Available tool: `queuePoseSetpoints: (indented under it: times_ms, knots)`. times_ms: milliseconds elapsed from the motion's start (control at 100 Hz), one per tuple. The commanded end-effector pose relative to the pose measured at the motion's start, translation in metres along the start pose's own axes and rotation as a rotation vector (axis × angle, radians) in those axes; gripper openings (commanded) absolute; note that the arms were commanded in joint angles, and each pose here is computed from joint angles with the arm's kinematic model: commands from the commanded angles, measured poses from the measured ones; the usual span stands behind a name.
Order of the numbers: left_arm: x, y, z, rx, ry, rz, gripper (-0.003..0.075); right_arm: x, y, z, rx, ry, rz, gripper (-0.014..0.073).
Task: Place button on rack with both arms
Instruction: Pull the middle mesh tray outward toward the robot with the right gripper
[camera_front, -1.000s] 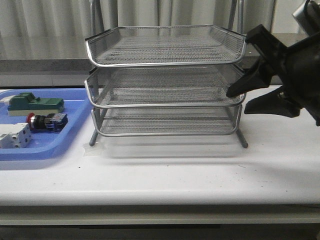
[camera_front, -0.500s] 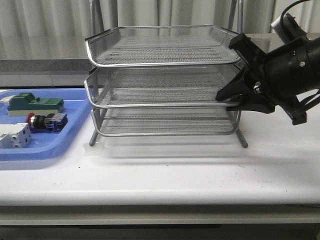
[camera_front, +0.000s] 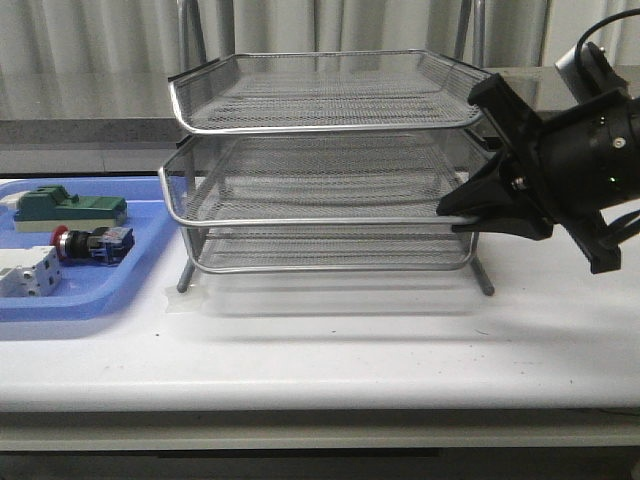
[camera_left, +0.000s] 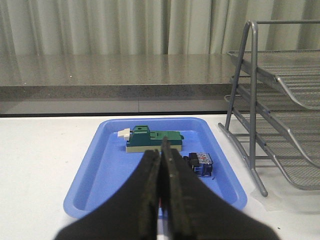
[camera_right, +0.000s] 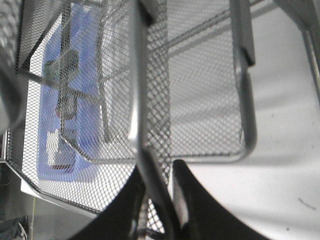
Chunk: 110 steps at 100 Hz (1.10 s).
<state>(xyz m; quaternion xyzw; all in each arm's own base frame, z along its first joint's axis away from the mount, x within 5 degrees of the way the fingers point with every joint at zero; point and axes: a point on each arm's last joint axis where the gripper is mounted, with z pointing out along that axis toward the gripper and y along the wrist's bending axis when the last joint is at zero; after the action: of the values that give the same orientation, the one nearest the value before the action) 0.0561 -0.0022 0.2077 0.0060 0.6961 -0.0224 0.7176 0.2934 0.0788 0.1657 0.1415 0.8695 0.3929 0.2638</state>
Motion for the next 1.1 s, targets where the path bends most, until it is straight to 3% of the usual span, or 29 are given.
queuePoseSetpoints:
  times_ms: [0,330,650,770,960,1030,1090]
  knots:
    - [0.006,0.000,-0.001,0.000,-0.067,-0.020,-0.0020,0.008,0.006,-0.011,-0.041,-0.008,-0.043,-0.0068]
    - [0.006,0.000,-0.001,0.000,-0.067,-0.020,-0.0020,0.052,-0.003,-0.043,-0.017,0.017,-0.044,-0.0068]
    - [0.006,0.000,-0.001,0.000,-0.067,-0.020,-0.0020,0.066,-0.004,-0.057,-0.015,0.006,-0.067,-0.0060]
    - [0.006,0.000,-0.001,0.000,-0.067,-0.020,-0.0020,0.066,-0.001,-0.060,-0.026,-0.006,-0.078,0.0055]
    - [0.006,0.000,-0.001,0.000,-0.067,-0.020,-0.0020,0.065,0.006,-0.065,-0.052,-0.026,-0.097,0.0393]
    - [0.006,0.000,-0.001,0.000,-0.067,-0.020,-0.0020,0.065,0.008,-0.068,-0.059,-0.036,-0.107,0.0455]
    - [0.006,0.000,-0.001,0.000,-0.067,-0.020,-0.0020,0.065,0.010,-0.070,-0.062,-0.043,-0.123,0.0455]
